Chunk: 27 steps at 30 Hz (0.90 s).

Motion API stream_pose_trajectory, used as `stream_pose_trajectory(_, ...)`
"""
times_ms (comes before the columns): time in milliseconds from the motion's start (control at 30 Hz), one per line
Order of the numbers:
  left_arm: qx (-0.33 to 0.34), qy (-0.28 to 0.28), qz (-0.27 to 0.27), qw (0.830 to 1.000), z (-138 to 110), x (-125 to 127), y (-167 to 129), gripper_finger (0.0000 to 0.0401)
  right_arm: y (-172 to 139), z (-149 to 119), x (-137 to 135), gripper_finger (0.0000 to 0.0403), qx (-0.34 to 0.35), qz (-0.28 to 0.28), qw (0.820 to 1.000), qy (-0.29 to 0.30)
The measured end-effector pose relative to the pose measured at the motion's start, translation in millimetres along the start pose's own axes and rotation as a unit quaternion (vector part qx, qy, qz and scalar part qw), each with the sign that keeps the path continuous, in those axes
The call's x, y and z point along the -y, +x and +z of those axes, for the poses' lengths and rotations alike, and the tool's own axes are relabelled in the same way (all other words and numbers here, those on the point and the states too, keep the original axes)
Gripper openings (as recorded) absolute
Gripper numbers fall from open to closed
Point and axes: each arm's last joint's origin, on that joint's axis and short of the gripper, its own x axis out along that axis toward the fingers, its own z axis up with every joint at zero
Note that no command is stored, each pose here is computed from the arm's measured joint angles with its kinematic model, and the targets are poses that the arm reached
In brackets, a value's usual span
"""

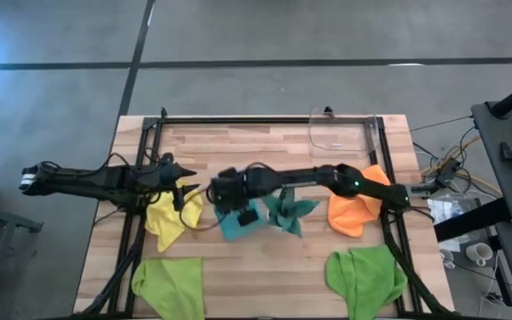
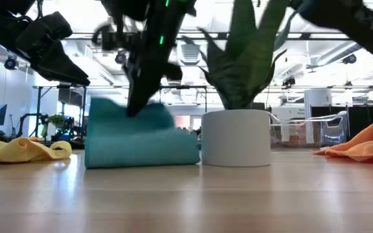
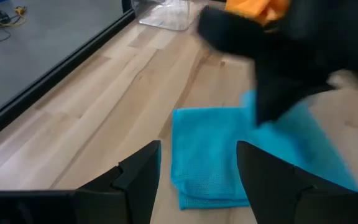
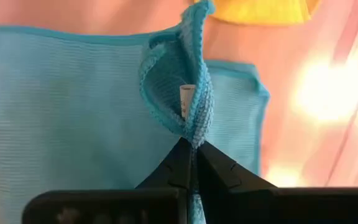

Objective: Fold microfiber towels
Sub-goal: Fold the blue microfiber cloth

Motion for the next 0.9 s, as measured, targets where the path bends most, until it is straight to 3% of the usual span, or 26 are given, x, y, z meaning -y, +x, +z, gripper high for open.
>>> stream_pose_trajectory(167, 0.0, 0.006, 0.022, 1.0, -3, -2, -1, 0.0196, 17, -16, 29, 0.0009, -0.002, -0.014, 1.0, -0.006)
stream_pose_trajectory(433, 0.027, 0.007, 0.047, 0.998, 0, -4, -2, 0.0196, 36, -28, 42, 0.0019, 0.0, -0.015, 1.0, -0.005)
stream_pose_trajectory(633, 0.077, 0.013, 0.041, 0.996, 13, -1, -1, 0.0196, 45, -28, 45, 0.0075, 0.029, -0.023, 0.999, 0.006)
stream_pose_trajectory(733, 0.056, 0.032, 0.045, 0.997, 15, 2, 7, 0.0196, 46, -28, 44, 0.0105, 0.027, -0.024, 0.999, 0.015)
stream_pose_trajectory(900, 0.046, 0.065, 0.04, 0.996, 21, 12, 27, 0.0196, 20, -26, 46, 0.015, 0.018, -0.024, 0.999, 0.025)
